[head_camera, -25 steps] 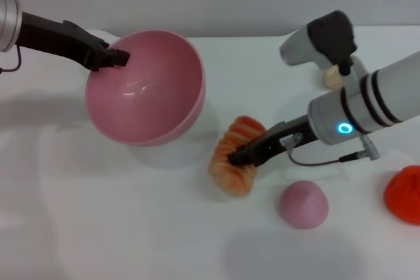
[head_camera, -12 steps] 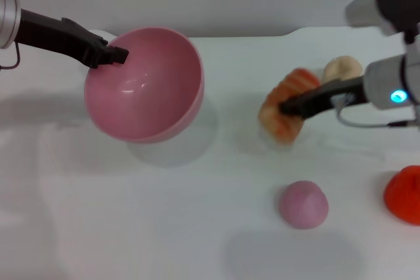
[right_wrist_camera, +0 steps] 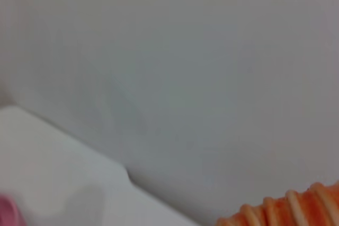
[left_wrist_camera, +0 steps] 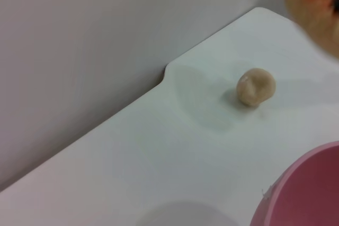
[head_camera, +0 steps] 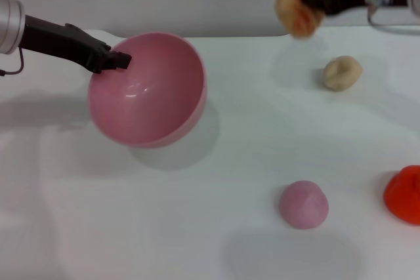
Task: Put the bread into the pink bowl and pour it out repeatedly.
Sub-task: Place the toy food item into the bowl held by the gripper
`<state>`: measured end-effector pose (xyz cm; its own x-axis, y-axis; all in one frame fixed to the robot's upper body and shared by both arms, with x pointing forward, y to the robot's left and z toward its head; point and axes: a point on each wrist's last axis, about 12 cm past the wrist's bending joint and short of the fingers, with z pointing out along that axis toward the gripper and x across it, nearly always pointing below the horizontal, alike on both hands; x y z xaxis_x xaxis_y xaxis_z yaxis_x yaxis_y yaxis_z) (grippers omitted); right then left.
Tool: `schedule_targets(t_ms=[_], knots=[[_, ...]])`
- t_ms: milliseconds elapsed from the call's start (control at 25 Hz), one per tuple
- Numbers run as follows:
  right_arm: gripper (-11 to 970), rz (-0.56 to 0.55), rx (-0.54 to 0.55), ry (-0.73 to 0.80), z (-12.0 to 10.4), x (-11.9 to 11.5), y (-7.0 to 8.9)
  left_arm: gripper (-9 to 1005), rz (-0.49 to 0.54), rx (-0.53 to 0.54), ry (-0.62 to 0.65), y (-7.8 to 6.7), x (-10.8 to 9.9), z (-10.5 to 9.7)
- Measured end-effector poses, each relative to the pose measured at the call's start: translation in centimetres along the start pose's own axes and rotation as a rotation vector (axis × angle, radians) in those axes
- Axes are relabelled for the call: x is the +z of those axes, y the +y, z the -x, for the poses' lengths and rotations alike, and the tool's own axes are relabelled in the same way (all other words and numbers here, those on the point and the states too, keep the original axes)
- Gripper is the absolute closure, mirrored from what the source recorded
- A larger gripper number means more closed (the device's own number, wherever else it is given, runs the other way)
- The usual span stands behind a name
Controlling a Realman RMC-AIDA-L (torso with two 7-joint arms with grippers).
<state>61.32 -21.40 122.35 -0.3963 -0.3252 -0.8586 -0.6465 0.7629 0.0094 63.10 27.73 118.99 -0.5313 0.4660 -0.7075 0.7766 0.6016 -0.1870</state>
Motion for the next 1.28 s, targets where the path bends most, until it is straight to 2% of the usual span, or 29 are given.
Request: schedule_targets(t_ms=[320, 520, 720, 840, 1040, 1280], knots=[[844, 0.021, -0.141, -0.146, 5.2, -2.5, 3.7, 952, -0.009, -0.002, 0.002, -0.2, 0.4, -0.1], [846, 0.121, -0.238, -0.160, 7.0, -2.3, 8.1, 952, -0.006, -0.004, 0.001, -0.2, 0.4, -0.1], [848, 0.242, -0.311, -0.091, 6.5, -0.1, 11.9, 952, -0.006, -0.005, 0.000, -0.2, 0.7, -0.1], [849, 0.295, -0.312, -0.046, 5.6, 1.1, 13.1, 952, -0.004, 0.001, 0.004, -0.2, 0.8, -0.1], [852, 0.360, -0.307, 0.029, 3.9, 2.8, 14.3, 952, -0.001, 0.003, 0.005, -0.2, 0.9, 0.0], [828, 0.365, -0.312, 0.050, 3.2, 3.5, 14.3, 952, -0.001, 0.006, 0.005, -0.3, 0.9, 0.0]])
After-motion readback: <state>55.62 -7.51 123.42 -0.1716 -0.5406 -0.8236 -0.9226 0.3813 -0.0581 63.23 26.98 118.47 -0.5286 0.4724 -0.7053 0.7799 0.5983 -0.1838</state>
